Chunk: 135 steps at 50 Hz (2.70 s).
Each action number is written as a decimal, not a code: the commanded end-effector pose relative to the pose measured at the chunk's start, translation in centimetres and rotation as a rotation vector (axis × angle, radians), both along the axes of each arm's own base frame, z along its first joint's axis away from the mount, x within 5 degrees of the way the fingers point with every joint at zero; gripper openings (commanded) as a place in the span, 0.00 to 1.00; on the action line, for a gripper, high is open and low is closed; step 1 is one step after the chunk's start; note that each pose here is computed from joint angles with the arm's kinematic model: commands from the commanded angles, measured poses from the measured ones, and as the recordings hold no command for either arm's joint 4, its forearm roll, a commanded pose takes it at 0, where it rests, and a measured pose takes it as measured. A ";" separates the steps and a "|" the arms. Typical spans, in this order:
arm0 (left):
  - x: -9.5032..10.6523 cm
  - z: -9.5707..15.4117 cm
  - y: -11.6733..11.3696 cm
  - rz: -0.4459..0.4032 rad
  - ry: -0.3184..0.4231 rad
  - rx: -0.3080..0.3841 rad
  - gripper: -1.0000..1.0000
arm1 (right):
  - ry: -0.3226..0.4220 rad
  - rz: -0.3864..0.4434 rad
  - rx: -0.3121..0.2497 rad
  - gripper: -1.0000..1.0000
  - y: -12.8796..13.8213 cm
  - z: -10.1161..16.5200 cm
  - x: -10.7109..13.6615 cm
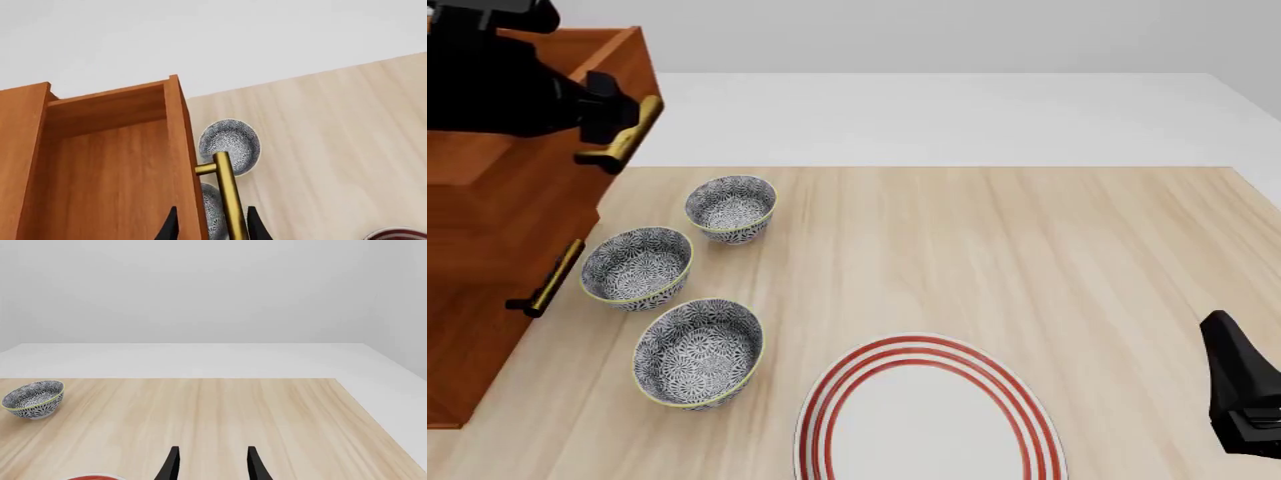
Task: Open the top drawer of the cabinet.
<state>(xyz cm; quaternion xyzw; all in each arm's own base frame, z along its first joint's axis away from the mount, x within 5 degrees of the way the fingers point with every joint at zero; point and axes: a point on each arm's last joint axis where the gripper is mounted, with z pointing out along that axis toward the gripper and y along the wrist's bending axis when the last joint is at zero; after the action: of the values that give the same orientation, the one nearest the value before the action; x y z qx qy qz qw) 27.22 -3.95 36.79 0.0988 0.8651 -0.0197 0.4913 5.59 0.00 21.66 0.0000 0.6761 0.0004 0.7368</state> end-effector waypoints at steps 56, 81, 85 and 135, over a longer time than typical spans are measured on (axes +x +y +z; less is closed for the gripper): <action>2.0 -4.5 -3.9 -0.153 0.129 0.090 1.00 | 0.000 0.000 0.000 1.00 0.0 0.0 0.0; 1.7 -5.0 -5.0 -0.181 0.136 0.083 1.00 | 0.000 0.000 0.000 1.00 0.0 0.0 0.0; 1.6 -5.1 -5.2 -0.187 0.139 0.080 1.00 | 0.000 0.000 0.000 1.00 0.0 0.0 0.0; 0.0 -2.9 -6.7 -0.218 0.089 0.024 1.00 | 0.000 0.000 0.000 1.00 0.0 0.0 0.0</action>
<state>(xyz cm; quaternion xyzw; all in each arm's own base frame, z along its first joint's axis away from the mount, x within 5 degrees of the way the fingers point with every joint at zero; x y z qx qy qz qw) 27.72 -8.31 36.70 0.1461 0.8507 -0.0543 0.5021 5.59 0.00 21.66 0.0001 0.6761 0.0003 0.7368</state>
